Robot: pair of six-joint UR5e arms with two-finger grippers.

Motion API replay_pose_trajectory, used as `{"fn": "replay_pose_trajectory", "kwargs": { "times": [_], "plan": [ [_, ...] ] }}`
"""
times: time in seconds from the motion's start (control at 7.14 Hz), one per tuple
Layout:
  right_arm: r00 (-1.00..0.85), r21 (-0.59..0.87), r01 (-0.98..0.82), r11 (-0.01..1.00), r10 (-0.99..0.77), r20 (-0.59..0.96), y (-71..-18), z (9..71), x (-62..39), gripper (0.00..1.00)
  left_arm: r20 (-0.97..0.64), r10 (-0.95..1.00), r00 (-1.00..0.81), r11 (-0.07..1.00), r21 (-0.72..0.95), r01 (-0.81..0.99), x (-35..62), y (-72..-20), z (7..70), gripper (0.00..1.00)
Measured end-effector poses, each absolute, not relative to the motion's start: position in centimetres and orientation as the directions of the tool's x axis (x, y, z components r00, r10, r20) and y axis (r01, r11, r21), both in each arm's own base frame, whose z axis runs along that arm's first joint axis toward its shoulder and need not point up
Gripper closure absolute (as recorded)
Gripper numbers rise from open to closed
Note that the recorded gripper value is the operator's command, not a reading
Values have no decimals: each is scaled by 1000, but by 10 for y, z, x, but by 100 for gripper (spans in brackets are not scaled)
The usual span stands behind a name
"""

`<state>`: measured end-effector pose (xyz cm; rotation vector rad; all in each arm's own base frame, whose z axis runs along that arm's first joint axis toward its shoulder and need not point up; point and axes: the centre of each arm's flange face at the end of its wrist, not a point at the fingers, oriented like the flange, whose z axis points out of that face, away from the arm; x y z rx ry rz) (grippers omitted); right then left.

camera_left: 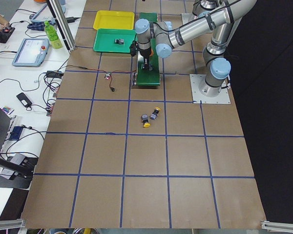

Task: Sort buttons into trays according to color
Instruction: 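Place the green button on the conveyor and open the left gripper, then reach the left gripper down and grasp a yellow push-button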

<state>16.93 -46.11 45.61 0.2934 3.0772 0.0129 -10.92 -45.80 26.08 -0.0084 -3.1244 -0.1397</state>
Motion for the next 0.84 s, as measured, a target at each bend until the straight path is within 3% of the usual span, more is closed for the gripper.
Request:
{"fn": "replay_pose_trajectory", "kwargs": {
  "times": [0.56,0.84],
  "plan": [
    [-992,11,115,993,115,-45,-460,456,169,0,20,-88,-996,990,116,-85,-9,-504,325,0],
    [-992,14,119,993,119,-40,-457,460,166,0,59,-74,-996,986,157,-64,101,-505,306,0]
  ]
}}
